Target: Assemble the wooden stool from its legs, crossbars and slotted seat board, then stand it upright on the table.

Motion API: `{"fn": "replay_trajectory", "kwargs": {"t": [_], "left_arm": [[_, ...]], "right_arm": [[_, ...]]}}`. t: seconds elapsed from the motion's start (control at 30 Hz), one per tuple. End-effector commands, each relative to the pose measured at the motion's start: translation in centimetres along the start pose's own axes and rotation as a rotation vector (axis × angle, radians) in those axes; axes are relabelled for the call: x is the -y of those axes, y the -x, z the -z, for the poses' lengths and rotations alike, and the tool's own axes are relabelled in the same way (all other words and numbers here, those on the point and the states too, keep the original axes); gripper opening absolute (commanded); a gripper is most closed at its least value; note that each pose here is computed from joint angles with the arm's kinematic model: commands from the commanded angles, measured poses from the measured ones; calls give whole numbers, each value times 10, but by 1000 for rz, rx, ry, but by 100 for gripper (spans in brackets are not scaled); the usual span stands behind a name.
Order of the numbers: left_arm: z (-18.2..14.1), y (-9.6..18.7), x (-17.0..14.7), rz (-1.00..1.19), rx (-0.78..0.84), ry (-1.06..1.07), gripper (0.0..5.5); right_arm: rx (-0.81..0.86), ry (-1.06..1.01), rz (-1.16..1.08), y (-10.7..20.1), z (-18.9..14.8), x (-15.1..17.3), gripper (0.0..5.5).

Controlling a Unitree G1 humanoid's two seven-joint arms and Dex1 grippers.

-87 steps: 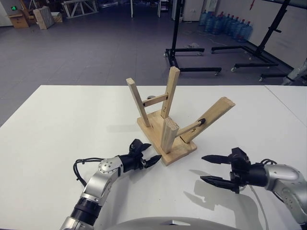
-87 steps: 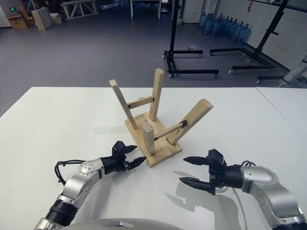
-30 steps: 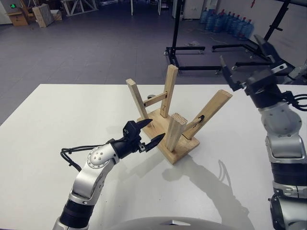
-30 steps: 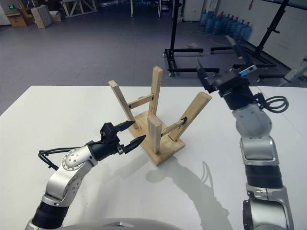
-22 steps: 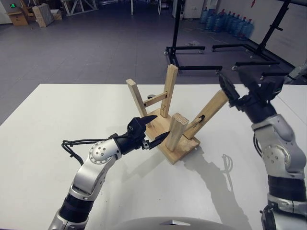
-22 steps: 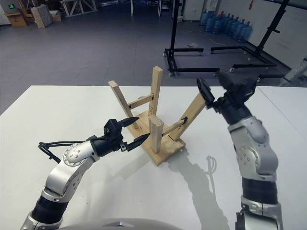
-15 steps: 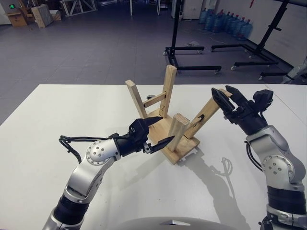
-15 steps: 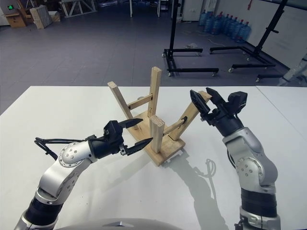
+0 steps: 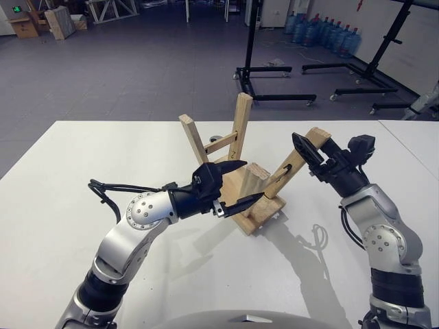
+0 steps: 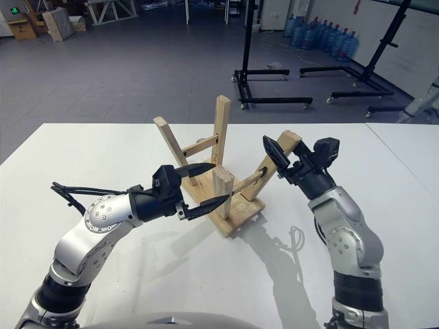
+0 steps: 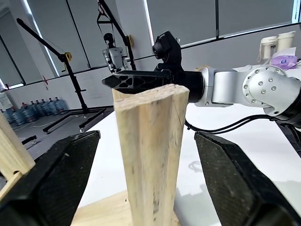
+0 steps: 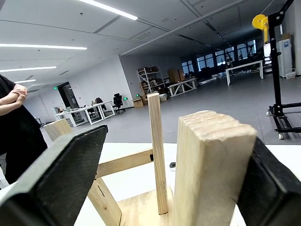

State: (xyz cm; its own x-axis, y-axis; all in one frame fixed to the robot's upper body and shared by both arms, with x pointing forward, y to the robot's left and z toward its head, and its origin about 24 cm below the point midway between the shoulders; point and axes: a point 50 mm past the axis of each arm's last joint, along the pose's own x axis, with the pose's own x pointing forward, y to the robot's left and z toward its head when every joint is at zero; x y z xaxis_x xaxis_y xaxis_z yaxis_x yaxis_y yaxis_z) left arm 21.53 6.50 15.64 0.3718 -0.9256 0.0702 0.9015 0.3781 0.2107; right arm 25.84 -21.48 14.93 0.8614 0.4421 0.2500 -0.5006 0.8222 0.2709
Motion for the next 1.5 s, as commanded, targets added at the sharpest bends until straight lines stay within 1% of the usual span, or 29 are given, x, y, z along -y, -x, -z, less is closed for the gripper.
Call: {"fn": "replay_trajectory", "kwargs": {"t": [0.03, 0.17, 0.23, 0.37, 0.5, 0.67, 0.8, 1.03, 1.1, 1.17, 1.27, 1.33, 1.4, 1.43, 1.5], "left_arm": [[2, -14, -5, -44, -20, -14, 367], [6, -25, -18, -144, -40, -29, 367], [8, -29, -19, -156, -47, -37, 367], [14, -31, -18, -141, -68, -39, 367], [20, -31, -17, -123, -93, -35, 367], [24, -37, -13, -82, -105, -38, 367], [24, -44, -14, -65, -100, -45, 367], [31, -49, -19, -48, -114, -64, 367], [33, -49, -20, -48, -121, -67, 367], [37, -48, -21, -50, -133, -61, 367], [42, -45, -22, -60, -149, -44, 367], [43, -44, -22, -63, -151, -39, 367], [43, -44, -22, -62, -150, -38, 367], [43, -44, -23, -61, -150, -39, 367], [43, -44, -24, -61, -150, -41, 367]], "right_arm": [[-15, -4, -57, -12, 4, -7, 407], [-16, 13, -90, -13, 5, -15, 407], [-18, 33, -101, -12, 5, -18, 407], [-20, 90, -135, -14, 7, -30, 407], [-70, 205, -187, -20, 13, -46, 407], [-132, 264, -279, -24, 24, -66, 407], [-180, 285, -386, -28, 35, -82, 407], [-154, 255, -549, -36, 36, -109, 407], [-150, 248, -567, -38, 35, -112, 407], [-173, 267, -551, -37, 40, -108, 407], [-313, 367, -510, -33, 60, -94, 407], [-502, 429, -550, -23, 80, -87, 407], [-656, 480, -575, -13, 94, -79, 407], [-711, 491, -583, -9, 97, -76, 407], [-770, 511, -589, -5, 100, -71, 407]]}}
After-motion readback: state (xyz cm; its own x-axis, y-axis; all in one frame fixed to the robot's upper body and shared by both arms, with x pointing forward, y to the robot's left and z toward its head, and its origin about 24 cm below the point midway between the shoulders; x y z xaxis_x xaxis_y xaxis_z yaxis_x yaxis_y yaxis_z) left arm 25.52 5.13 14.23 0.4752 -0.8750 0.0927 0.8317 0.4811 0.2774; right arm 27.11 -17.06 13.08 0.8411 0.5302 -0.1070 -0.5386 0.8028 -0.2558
